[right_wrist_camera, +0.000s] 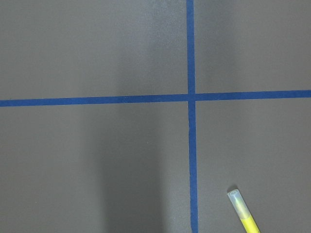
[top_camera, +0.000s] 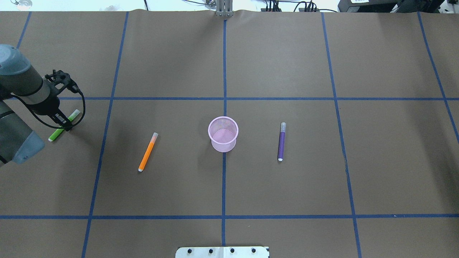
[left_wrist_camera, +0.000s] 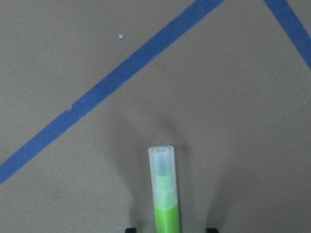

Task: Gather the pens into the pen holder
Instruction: 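Lower the left gripper onto the green marker and close on it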

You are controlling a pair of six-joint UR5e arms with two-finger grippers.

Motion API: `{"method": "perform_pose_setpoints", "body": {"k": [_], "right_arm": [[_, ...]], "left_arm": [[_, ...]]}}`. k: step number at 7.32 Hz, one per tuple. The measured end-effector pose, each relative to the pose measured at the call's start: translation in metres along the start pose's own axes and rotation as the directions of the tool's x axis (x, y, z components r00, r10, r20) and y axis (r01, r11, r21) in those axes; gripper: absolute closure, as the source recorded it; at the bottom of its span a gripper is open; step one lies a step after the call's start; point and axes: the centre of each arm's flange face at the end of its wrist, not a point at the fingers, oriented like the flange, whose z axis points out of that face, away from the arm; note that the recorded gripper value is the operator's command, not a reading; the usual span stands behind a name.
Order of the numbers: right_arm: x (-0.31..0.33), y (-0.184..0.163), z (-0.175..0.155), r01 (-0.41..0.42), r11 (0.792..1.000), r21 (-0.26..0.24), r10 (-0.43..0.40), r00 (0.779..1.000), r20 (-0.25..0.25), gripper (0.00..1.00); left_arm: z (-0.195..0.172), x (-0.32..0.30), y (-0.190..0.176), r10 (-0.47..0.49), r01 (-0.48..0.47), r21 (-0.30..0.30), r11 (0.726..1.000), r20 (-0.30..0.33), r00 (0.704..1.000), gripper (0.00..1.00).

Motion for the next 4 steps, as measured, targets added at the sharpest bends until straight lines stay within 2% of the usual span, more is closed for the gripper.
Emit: {"method": "perform_pose_setpoints", "body": {"k": [1,2,3,4], "right_arm": [[0.0002,0.0,0.0002,0.0,1.0,0.0,0.0,1.0,0.0,0.0],[0.0004,0.0001,0.0004,-0.001,1.0,-0.001,0.001,1.0,0.0,0.0],[0.0005,0.0001,0.0004,-0.001,1.0,-0.001,0.001,1.0,0.0,0.0],[0.0006,0.0001,0.0005,-0.001,1.0,-0.001,0.001,1.0,0.0,0.0]], "left_arm": [[0.0002,-0.0002,0.0001,0.0,0.0,0.0,1.0,0.0,1.0,0.69],[0.0005,-0.0007,0.0004,-0.001,0.001,-0.001,1.0,0.0,1.0,0.93],[0.0007,-0.0009,0.0007,-0.002,0.002,-0.002,1.0,0.0,1.0,1.0],[0.001,-0.0007,0.0017,-0.003,0.003,-0.003,1.0,-0.008,1.0,1.0]]}}
